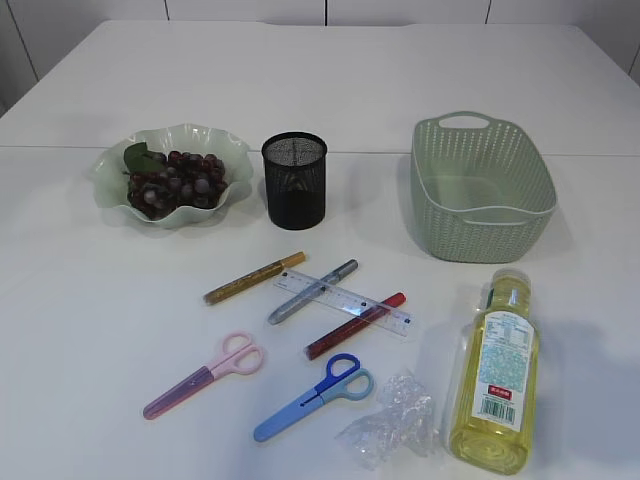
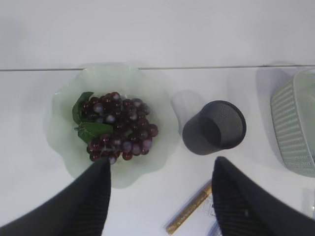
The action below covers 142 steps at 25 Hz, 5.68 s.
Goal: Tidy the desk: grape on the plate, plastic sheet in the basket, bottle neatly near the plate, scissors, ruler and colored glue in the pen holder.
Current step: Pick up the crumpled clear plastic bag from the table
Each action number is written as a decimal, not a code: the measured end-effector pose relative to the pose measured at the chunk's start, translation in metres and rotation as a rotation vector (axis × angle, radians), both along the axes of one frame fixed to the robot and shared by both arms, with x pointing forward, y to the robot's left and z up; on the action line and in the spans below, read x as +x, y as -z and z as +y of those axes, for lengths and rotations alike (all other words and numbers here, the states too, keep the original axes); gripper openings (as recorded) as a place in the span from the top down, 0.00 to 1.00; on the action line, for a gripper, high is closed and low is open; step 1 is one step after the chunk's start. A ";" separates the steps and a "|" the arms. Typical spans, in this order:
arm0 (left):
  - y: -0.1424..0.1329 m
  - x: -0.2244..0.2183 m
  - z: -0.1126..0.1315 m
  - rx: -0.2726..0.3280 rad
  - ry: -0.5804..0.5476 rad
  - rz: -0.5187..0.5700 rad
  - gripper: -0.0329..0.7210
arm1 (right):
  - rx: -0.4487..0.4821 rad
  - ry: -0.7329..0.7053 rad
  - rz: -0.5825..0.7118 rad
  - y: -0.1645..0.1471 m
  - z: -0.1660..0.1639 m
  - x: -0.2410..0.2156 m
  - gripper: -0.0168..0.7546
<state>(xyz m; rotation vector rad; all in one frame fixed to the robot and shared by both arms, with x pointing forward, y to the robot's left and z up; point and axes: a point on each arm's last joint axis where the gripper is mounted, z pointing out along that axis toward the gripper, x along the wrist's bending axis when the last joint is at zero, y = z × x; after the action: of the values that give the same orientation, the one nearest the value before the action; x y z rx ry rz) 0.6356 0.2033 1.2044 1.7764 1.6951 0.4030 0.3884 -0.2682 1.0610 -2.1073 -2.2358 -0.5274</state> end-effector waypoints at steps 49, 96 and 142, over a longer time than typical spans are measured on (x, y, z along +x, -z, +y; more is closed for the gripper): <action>-0.068 -0.243 0.056 -0.024 0.000 -0.203 0.35 | -0.238 -0.503 0.044 0.074 0.173 0.113 0.28; -0.068 -0.243 0.055 -0.029 0.003 -0.201 0.38 | -0.294 -0.470 0.247 0.138 0.181 0.120 0.22; -0.070 -0.247 0.056 -0.032 0.003 -0.213 0.38 | -0.187 -0.436 0.217 0.076 0.211 0.147 0.92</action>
<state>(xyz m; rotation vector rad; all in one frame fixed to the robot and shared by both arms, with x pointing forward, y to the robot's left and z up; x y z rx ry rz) 0.3887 0.2595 1.2744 1.6505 1.5410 0.5403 0.5359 -0.0572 0.9851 -1.5650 -2.5779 -0.0668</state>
